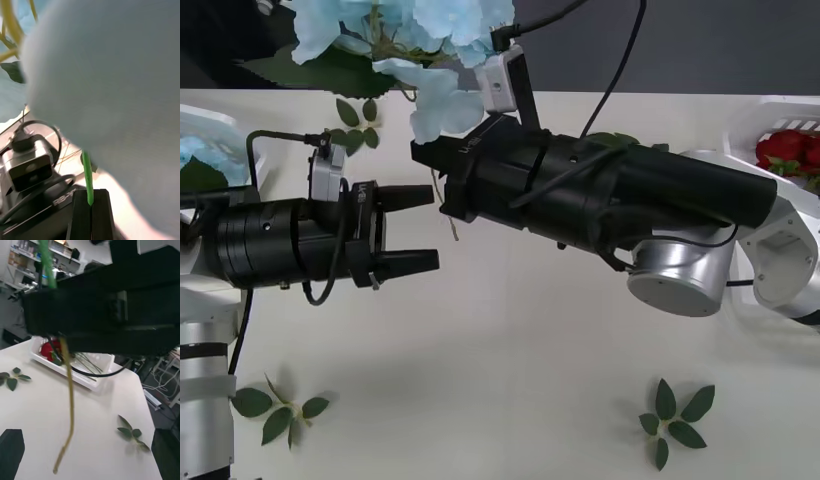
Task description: Put the red flowers into the right box and the blue flowers into the left box
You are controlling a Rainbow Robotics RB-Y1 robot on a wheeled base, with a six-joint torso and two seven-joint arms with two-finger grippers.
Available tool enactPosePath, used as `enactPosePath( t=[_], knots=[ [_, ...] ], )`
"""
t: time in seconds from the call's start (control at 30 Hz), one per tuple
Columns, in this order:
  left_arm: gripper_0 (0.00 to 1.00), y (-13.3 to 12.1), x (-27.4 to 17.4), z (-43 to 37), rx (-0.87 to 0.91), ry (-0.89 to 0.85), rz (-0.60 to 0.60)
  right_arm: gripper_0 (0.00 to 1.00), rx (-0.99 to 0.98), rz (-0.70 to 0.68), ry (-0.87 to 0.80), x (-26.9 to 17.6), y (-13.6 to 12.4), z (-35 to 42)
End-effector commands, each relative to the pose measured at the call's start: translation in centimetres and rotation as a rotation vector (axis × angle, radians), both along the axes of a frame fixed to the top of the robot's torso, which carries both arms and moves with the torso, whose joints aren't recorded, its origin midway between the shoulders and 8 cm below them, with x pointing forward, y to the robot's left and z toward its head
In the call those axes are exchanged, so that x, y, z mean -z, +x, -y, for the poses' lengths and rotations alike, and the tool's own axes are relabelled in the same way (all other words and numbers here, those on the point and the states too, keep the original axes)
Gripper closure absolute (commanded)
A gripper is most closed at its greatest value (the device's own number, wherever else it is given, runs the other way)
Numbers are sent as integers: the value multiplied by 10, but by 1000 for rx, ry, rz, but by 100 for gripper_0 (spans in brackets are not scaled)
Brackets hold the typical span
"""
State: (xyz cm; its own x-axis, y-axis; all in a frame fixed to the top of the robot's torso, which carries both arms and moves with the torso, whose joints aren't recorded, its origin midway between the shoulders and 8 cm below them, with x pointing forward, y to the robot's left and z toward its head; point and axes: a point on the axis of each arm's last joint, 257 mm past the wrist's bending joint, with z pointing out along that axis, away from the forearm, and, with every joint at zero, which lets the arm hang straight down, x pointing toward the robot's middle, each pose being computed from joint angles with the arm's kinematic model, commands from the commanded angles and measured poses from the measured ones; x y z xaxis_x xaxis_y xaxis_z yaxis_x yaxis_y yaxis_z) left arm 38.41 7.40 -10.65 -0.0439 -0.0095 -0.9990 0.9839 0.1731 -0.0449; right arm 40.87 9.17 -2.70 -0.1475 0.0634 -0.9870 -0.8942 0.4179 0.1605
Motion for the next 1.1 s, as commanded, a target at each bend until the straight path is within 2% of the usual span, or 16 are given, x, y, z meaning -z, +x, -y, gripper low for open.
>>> enactPosePath(
  t=[0.03,0.37,0.4,0.43,0.47,0.57,0.63,0.67,1.1],
  knots=[
    [0,15,-16,5,-21,25,52,100,-35,-11,29,-14,-11,-8],
    [0,12,-10,21,17,33,37,100,-55,-12,53,-18,-18,-15],
    [6,13,-9,20,16,34,32,100,-56,-9,53,-18,-18,-15],
    [22,13,-7,21,18,30,25,100,-56,-7,54,-19,-18,-15],
    [30,13,-7,22,20,28,21,100,-57,-7,55,-19,-18,-16],
    [77,14,0,21,27,2,-23,100,-55,-7,54,-19,-18,-15],
    [95,14,3,21,32,-8,-40,100,-56,-8,54,-19,-18,-15],
    [99,14,4,22,34,-12,-44,100,-56,-10,55,-19,-18,-15],
    [100,14,-1,23,39,-25,-39,100,-55,-24,59,-18,-17,-15]
  ],
)
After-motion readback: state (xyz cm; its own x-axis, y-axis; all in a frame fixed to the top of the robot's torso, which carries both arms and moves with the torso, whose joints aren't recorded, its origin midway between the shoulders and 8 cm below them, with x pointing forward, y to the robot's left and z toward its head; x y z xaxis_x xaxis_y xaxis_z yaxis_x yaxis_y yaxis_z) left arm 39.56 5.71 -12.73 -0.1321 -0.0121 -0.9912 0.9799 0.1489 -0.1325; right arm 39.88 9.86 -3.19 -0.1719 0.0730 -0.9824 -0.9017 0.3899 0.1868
